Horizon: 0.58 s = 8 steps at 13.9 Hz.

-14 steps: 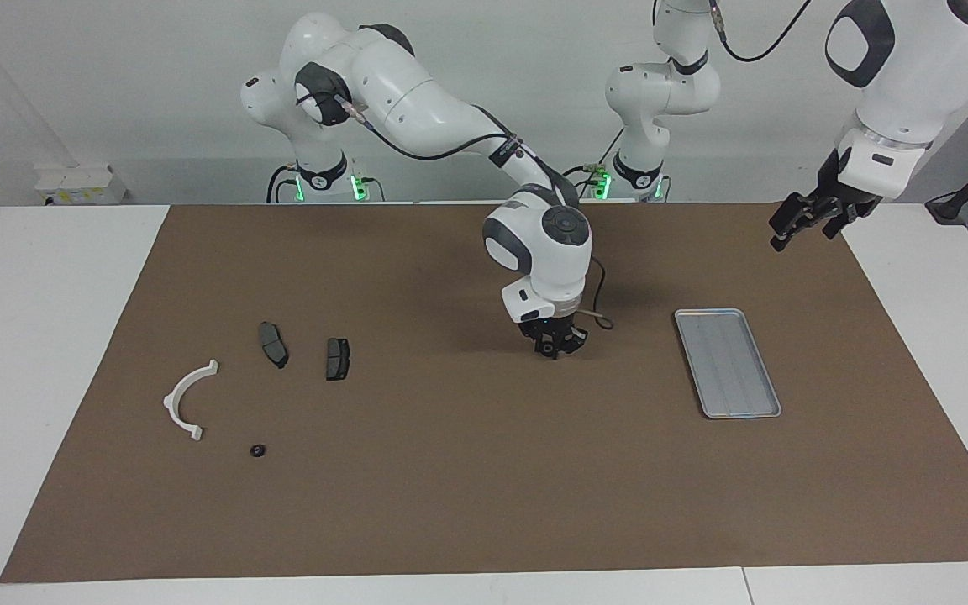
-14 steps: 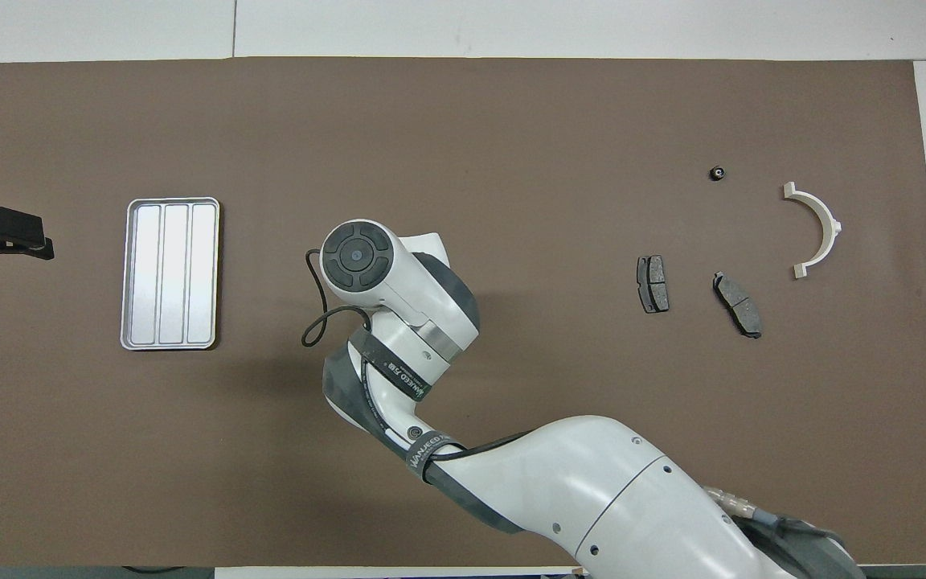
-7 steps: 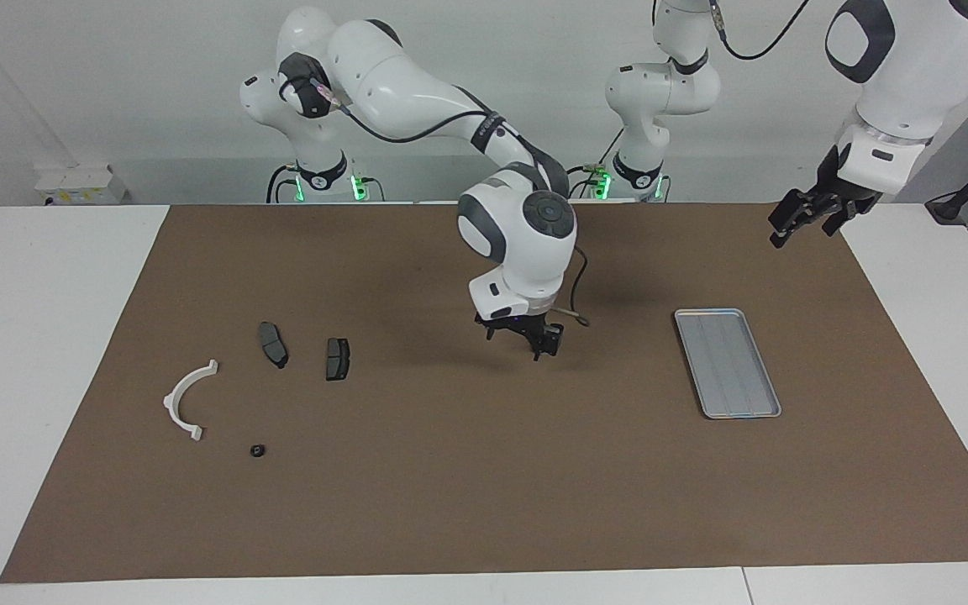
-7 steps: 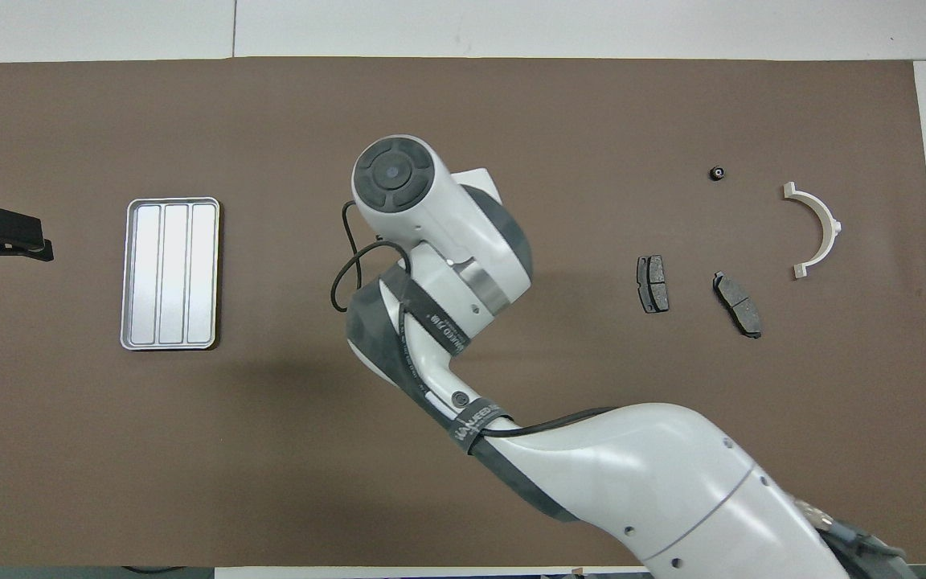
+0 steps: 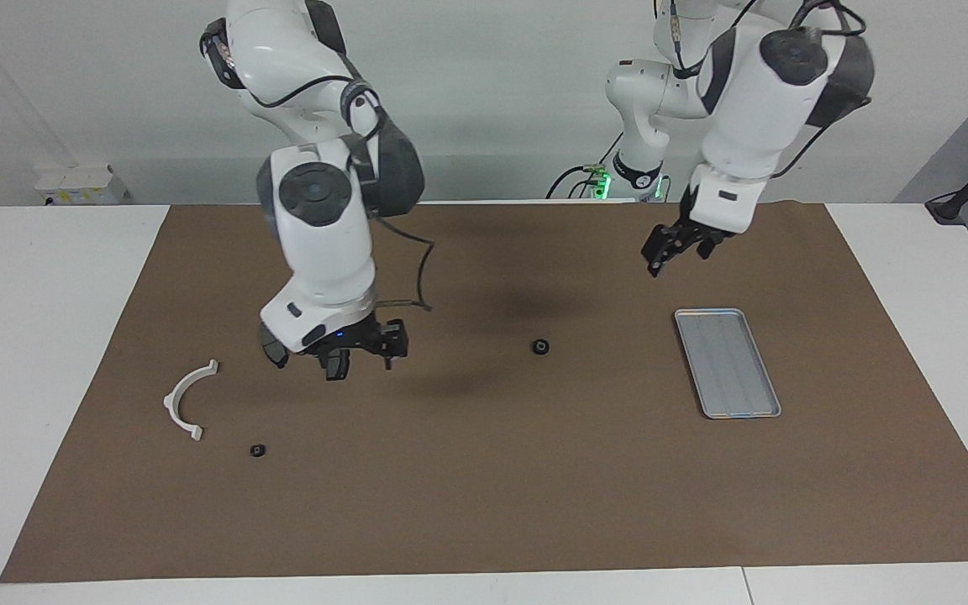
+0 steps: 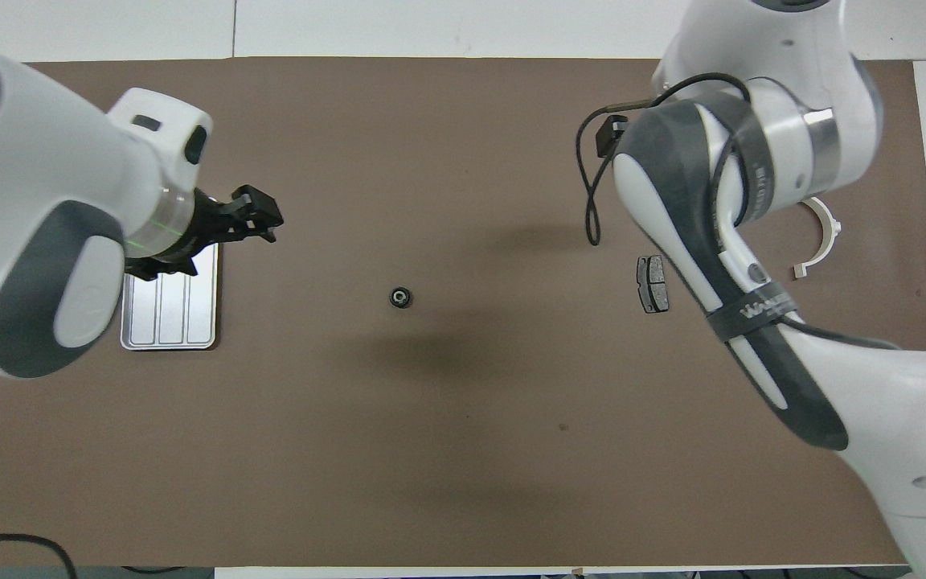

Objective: Pick bearing gear from pile to tray
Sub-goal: 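Release the part with the right gripper while the left gripper reaches it, then lower the left gripper onto the black part and grasp it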

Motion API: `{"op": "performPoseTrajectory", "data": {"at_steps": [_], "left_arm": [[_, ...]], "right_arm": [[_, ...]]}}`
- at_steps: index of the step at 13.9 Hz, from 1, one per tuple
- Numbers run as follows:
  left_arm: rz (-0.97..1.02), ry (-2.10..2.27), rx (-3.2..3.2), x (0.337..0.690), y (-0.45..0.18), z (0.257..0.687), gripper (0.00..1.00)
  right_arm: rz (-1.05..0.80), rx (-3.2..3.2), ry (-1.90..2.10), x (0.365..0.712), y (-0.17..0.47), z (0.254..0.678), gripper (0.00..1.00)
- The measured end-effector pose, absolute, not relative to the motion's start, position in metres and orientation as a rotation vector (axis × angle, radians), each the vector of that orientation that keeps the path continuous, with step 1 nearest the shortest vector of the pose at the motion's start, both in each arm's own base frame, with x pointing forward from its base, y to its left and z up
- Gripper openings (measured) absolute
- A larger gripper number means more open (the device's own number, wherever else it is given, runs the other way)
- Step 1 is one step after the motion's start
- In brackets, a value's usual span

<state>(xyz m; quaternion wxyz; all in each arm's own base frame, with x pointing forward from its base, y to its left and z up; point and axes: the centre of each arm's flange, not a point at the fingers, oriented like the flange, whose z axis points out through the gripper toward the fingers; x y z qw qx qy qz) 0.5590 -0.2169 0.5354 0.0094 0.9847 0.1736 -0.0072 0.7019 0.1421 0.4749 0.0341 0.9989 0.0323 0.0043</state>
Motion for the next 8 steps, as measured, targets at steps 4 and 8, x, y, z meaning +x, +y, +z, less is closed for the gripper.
{"op": "performPoseTrajectory", "data": {"at_steps": [4,8], "left_arm": [[-0.047,0.580,3.093,0.571,-0.297,0.451,1.00],[-0.035,0.558,3.105,0.570,-0.337,0.370,1.00]], "right_arm": [[0.083,3.067,0.271,0.720,0.040,0.419,1.00],[0.142,3.068,0.278,0.720,0.018,0.366,1.00]]}}
